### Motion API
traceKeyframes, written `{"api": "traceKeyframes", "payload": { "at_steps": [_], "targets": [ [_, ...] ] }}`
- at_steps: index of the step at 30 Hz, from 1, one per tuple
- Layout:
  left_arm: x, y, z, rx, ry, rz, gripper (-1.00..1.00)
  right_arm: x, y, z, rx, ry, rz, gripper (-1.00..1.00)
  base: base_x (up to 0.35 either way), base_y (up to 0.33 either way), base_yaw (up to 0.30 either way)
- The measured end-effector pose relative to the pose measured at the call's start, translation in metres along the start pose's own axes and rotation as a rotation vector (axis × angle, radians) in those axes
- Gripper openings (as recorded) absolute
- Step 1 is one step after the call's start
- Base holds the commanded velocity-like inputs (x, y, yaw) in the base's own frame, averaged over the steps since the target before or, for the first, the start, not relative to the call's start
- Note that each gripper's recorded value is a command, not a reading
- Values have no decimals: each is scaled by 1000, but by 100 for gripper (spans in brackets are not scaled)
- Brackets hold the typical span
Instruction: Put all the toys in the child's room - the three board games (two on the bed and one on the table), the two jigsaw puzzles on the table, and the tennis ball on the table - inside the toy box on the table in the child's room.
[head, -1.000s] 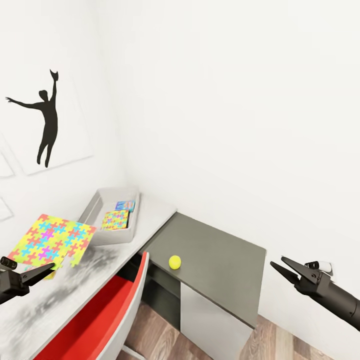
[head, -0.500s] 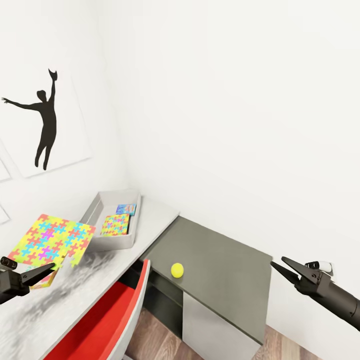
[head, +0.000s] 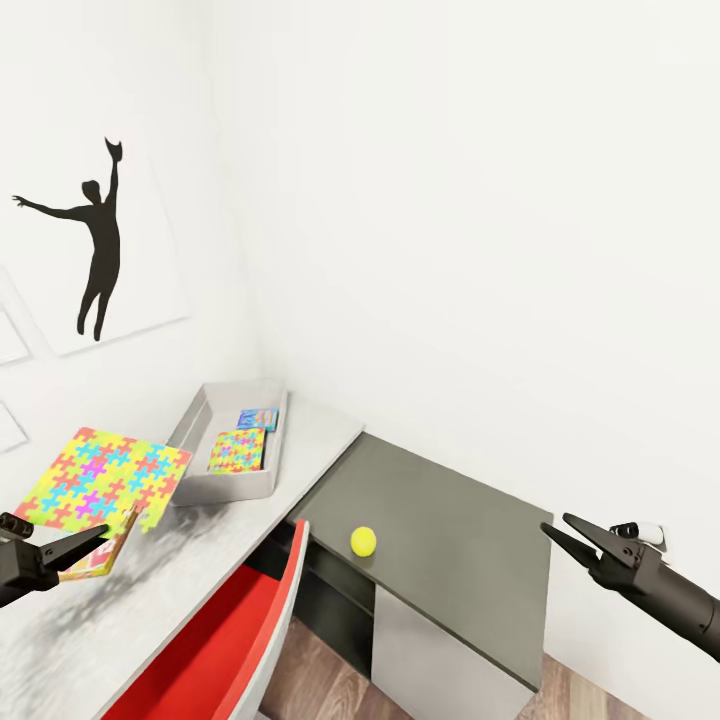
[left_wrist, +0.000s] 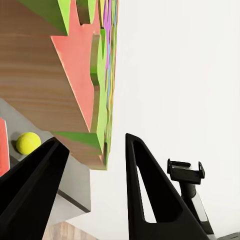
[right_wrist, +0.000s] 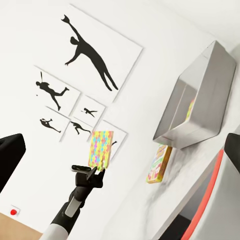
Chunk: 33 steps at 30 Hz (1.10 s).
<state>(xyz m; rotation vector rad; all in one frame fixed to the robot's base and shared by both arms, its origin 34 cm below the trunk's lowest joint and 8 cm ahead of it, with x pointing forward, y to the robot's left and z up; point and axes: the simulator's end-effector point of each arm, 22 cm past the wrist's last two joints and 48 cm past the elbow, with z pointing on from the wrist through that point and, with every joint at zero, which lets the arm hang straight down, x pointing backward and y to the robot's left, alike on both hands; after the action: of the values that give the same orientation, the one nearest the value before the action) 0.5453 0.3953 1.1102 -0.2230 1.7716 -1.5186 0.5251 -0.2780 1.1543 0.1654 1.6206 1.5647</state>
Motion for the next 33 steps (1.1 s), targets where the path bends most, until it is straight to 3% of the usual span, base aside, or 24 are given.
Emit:
{"api": "traceKeyframes", "payload": {
  "at_steps": [16, 33],
  "targets": [
    [0, 0, 0, 0, 0, 1, -100, 0, 0, 0, -1, 1, 0, 100, 2, 65, 0],
    [1, 0, 1, 3, -1, -1, -100, 0, 0, 0, -2, 1, 1, 100, 103, 1, 0]
  ]
}}
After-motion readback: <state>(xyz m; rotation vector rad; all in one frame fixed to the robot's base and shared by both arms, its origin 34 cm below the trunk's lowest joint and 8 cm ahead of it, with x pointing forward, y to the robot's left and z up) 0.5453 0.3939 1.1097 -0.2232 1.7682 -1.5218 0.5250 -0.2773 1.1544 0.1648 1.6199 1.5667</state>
